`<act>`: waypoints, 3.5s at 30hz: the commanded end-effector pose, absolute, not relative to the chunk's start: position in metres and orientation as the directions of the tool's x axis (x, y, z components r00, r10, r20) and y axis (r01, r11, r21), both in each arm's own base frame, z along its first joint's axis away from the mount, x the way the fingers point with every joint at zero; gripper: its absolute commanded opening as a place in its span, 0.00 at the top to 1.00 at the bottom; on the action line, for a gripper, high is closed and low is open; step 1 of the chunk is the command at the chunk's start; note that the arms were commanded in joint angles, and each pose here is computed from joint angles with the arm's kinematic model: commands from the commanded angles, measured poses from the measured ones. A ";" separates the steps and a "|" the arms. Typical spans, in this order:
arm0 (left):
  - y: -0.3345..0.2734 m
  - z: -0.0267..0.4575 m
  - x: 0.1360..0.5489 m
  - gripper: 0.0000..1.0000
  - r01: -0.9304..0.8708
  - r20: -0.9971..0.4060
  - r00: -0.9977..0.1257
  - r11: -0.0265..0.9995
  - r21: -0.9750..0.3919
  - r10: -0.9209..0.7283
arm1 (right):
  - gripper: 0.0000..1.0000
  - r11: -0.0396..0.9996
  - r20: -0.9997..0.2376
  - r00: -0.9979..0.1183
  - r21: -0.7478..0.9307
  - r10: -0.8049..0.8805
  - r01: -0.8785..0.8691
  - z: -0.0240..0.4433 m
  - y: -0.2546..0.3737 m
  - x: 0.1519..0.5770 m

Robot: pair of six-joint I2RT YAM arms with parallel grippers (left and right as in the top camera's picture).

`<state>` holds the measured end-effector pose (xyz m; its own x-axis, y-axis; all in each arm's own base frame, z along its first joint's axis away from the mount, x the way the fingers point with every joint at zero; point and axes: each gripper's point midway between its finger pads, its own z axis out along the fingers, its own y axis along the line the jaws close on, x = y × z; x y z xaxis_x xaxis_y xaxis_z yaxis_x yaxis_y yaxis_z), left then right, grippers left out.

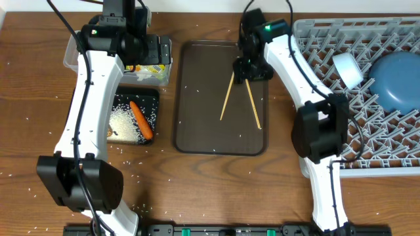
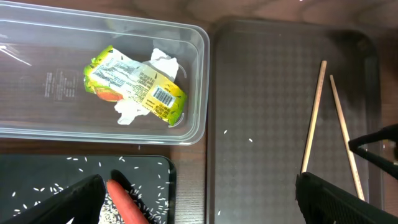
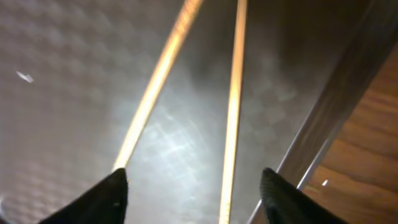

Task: Sort waste into correct bins and load items into the dishwasher rack
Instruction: 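Move the right gripper to the brown tray and grasp one chopstick, then carry the chopstick right and drop it into the rack, then return the right gripper to the brown tray toward the second chopstick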

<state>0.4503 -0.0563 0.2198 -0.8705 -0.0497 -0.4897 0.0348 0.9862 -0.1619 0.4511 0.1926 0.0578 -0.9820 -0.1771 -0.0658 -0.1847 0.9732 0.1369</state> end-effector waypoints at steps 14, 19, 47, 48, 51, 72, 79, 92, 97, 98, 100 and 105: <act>-0.055 0.219 0.451 0.02 0.027 -0.487 -0.872 0.986 -0.166 -0.058 | 0.74 0.981 0.128 -0.973 0.019 -0.194 -0.193 0.003 0.178 0.420; -0.055 0.219 0.451 0.02 0.027 -0.487 -0.872 0.986 -0.165 -0.058 | 0.89 0.979 0.176 -0.964 -0.004 -0.200 -0.204 -0.017 0.174 0.405; -0.055 0.219 0.451 0.02 0.027 -0.487 -0.872 0.986 -0.166 -0.058 | 0.99 0.986 -0.129 -0.980 0.052 -0.153 -0.161 0.110 0.155 0.436; -0.055 0.219 0.451 0.02 0.027 -0.487 -0.872 0.986 -0.165 -0.058 | 0.99 0.986 -0.154 -0.977 0.056 -0.146 -0.157 0.121 0.150 0.437; -0.055 0.219 0.451 0.02 0.027 -0.487 -0.872 0.986 -0.165 -0.058 | 0.99 0.990 -0.217 -0.969 0.045 -0.118 -0.131 0.149 0.131 0.442; -0.055 0.219 0.451 0.02 0.027 -0.487 -0.872 0.986 -0.165 -0.058 | 0.99 0.988 -0.444 -0.883 -0.095 -0.153 -0.123 0.192 -0.007 0.499; -0.055 0.219 0.451 0.03 0.027 -0.487 -0.872 0.986 -0.165 -0.058 | 0.94 0.984 -0.445 -0.878 -0.062 -0.176 -0.165 0.190 0.007 0.500; -0.055 0.219 0.451 0.02 0.027 -0.487 -0.872 0.986 -0.165 -0.058 | 0.44 0.984 -0.457 -0.876 0.017 -0.151 -0.178 0.190 0.028 0.499; -0.055 0.219 0.451 0.02 0.027 -0.487 -0.872 0.986 -0.165 -0.058 | 0.44 0.938 -0.487 -0.846 0.136 -0.218 -0.319 0.195 0.097 0.494; -0.055 0.219 0.451 0.02 0.027 -0.487 -0.872 0.986 -0.165 -0.058 | 0.44 0.934 -0.490 -0.844 0.146 -0.217 -0.325 0.196 0.110 0.493; -0.055 0.219 0.451 0.02 0.027 -0.487 -0.872 0.986 -0.165 -0.057 | 0.44 0.934 -0.497 -0.842 0.153 -0.210 -0.323 0.195 0.139 0.492; -0.055 0.219 0.451 0.02 0.027 -0.487 -0.872 0.986 -0.165 -0.057 | 0.43 0.955 -0.475 -0.868 0.165 -0.143 -0.248 0.175 0.197 0.487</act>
